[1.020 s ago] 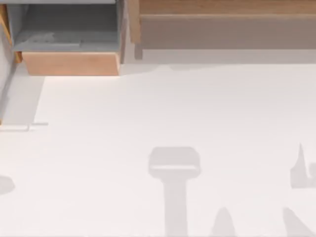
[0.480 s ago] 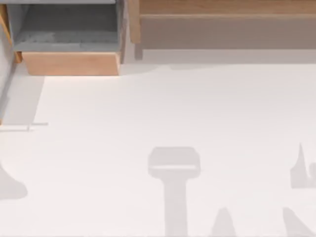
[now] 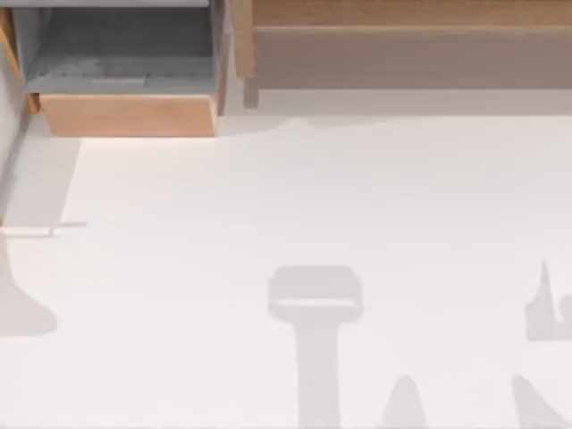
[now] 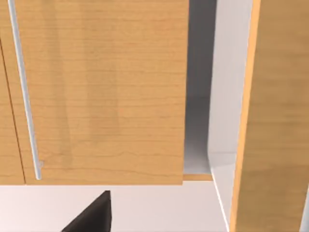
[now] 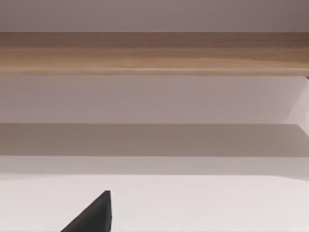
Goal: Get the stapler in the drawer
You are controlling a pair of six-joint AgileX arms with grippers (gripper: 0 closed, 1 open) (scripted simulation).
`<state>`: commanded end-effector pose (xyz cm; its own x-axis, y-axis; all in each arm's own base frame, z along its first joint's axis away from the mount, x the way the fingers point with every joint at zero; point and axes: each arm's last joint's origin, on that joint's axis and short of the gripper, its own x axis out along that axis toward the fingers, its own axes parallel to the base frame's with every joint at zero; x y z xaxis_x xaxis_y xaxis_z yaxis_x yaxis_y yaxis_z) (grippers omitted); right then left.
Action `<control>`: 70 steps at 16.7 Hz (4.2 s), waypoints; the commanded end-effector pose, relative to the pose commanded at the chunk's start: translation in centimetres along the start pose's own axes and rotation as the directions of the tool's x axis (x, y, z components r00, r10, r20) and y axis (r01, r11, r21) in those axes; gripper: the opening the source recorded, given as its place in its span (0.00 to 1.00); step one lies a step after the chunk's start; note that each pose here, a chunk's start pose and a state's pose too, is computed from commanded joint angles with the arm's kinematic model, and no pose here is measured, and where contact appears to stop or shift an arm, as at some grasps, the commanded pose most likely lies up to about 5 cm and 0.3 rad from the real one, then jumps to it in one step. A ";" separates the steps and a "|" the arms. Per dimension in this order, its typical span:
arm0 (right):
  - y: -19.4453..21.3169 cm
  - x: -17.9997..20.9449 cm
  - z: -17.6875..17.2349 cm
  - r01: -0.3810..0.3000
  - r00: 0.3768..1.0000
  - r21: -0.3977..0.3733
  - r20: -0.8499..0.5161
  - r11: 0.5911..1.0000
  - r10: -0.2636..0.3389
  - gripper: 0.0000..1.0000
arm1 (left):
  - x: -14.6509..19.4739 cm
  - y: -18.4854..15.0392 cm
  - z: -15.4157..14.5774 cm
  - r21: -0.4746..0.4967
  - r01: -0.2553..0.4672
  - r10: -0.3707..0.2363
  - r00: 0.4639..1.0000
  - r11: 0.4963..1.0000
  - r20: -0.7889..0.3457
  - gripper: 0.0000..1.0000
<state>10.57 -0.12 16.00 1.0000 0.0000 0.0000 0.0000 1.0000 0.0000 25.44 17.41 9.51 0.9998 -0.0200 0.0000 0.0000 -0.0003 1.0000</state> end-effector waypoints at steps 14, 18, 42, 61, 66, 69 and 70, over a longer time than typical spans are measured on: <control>0.0 0.0 0.0 0.000 1.000 0.000 0.000 1.000 0.000 1.00 | 0.0 0.0 0.0 0.000 0.000 0.000 1.000 1.000 0.000 0.10; 0.0 0.0 0.0 0.000 1.000 0.000 0.000 1.000 0.000 1.00 | 0.0 0.0 0.0 0.000 0.000 0.000 1.000 1.000 0.000 0.00; 0.0 0.0 0.0 0.000 1.000 0.000 0.000 1.000 0.000 1.00 | 7.6 -0.5 -0.3 -0.020 0.020 -0.020 1.000 1.000 -0.005 0.00; 0.0 0.0 0.0 0.000 1.000 0.000 0.000 1.000 0.000 1.00 | 16.7 -0.5 -0.6 -0.019 0.019 -0.019 1.000 1.000 -0.015 0.00; 0.0 0.0 0.0 0.000 1.000 0.000 0.000 1.000 0.000 1.00 | 18.5 -0.6 -0.3 -0.024 0.025 -0.025 1.000 0.999 -0.010 0.00; 0.0 0.0 0.0 0.000 1.000 0.000 0.000 1.000 0.000 1.00 | 18.5 -0.6 -0.3 -0.024 0.025 -0.025 1.000 0.999 -0.010 0.08; 0.0 0.0 0.0 0.000 1.000 0.000 0.000 1.000 0.000 1.00 | 18.5 -0.6 -0.3 -0.024 0.025 -0.025 1.000 0.999 -0.010 0.15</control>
<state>10.57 -0.12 16.00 1.0000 0.0000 0.0000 0.0000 1.0000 0.0000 43.94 17.33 8.95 0.9996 -0.0104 -0.0250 0.0253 0.0230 0.9994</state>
